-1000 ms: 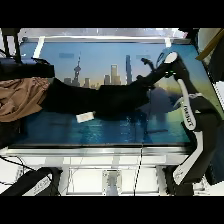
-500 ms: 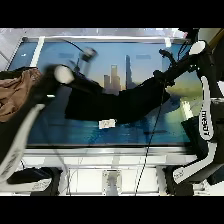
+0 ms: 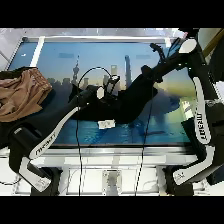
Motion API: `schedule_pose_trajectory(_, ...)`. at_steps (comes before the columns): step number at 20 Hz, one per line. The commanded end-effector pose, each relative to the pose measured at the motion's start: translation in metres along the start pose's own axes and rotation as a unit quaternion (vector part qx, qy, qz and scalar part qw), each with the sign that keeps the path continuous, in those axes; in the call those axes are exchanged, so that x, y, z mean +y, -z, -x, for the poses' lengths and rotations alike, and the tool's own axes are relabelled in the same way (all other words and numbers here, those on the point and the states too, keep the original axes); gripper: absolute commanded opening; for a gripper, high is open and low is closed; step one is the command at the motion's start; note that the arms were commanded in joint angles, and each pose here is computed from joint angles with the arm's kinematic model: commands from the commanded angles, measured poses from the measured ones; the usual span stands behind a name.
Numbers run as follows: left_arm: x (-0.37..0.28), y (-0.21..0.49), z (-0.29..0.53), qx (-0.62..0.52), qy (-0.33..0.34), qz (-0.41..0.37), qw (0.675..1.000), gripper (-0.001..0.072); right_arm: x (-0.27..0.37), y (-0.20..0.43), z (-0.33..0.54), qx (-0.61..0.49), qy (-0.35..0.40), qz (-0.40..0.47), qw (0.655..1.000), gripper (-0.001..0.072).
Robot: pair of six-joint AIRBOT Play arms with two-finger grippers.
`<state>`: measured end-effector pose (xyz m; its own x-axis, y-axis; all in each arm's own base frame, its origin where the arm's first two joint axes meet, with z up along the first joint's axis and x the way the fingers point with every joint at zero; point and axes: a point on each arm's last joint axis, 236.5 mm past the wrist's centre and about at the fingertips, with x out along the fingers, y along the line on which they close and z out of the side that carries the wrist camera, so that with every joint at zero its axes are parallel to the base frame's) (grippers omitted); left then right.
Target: Fold the clothes and pants, and hang the long-sleeved shirts on hangers.
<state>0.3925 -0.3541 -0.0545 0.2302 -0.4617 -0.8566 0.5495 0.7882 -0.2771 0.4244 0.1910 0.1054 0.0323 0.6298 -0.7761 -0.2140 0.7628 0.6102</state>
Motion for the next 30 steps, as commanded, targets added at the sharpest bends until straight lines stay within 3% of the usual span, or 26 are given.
schedule_pose_trajectory(1, 0.006, 0.002, 0.008, 0.009, 0.001, 0.012, 1.000, 0.0010, 0.027, -0.011, -0.021, -0.023, 0.002, 0.003, 1.000, 0.0019)
schedule_pose_trajectory(5, 0.046, 0.005, 0.093, 0.022, -0.026, 0.031, 0.999, 0.0010, 0.059, -0.017, -0.052, -0.045, 0.019, 0.006, 0.999, 0.0019)
schedule_pose_trajectory(9, 0.121, 0.016, 0.209, -0.001, -0.143, 0.038, 0.989, 0.0010, 0.116, -0.025, -0.091, -0.093, 0.012, 0.042, 0.995, 0.0018)
schedule_pose_trajectory(14, 0.162, 0.030, 0.317, -0.076, -0.216, 0.089, 0.970, 0.0010, 0.196, -0.019, -0.195, -0.131, -0.043, 0.089, 0.986, 0.0018)
schedule_pose_trajectory(17, 0.165, 0.035, 0.348, -0.106, -0.232, 0.100, 0.962, 0.0010, 0.251, -0.032, -0.249, -0.230, -0.108, 0.099, 0.962, 0.0022)
schedule_pose_trajectory(18, 0.165, 0.037, 0.353, -0.109, -0.234, 0.102, 0.961, 0.0011, 0.267, -0.032, -0.257, -0.257, -0.124, 0.105, 0.953, 0.0149)
schedule_pose_trajectory(19, 0.164, 0.039, 0.355, -0.107, -0.235, 0.103, 0.961, 0.0011, 0.278, -0.029, -0.262, -0.270, -0.135, 0.108, 0.947, 0.0477)
schedule_pose_trajectory(20, 0.164, 0.043, 0.355, -0.101, -0.237, 0.102, 0.961, 0.0011, 0.283, -0.021, -0.266, -0.261, -0.135, 0.117, 0.949, 0.0523)
schedule_pose_trajectory(24, 0.163, 0.046, 0.354, -0.092, -0.235, 0.104, 0.962, 0.0011, 0.241, -0.008, -0.254, -0.168, -0.047, 0.205, 0.963, 0.0525)
schedule_pose_trajectory(30, 0.163, 0.048, 0.353, -0.088, -0.234, 0.105, 0.963, 0.0011, 0.033, -0.029, -0.123, -0.022, 0.150, 0.136, 0.979, 0.0528)
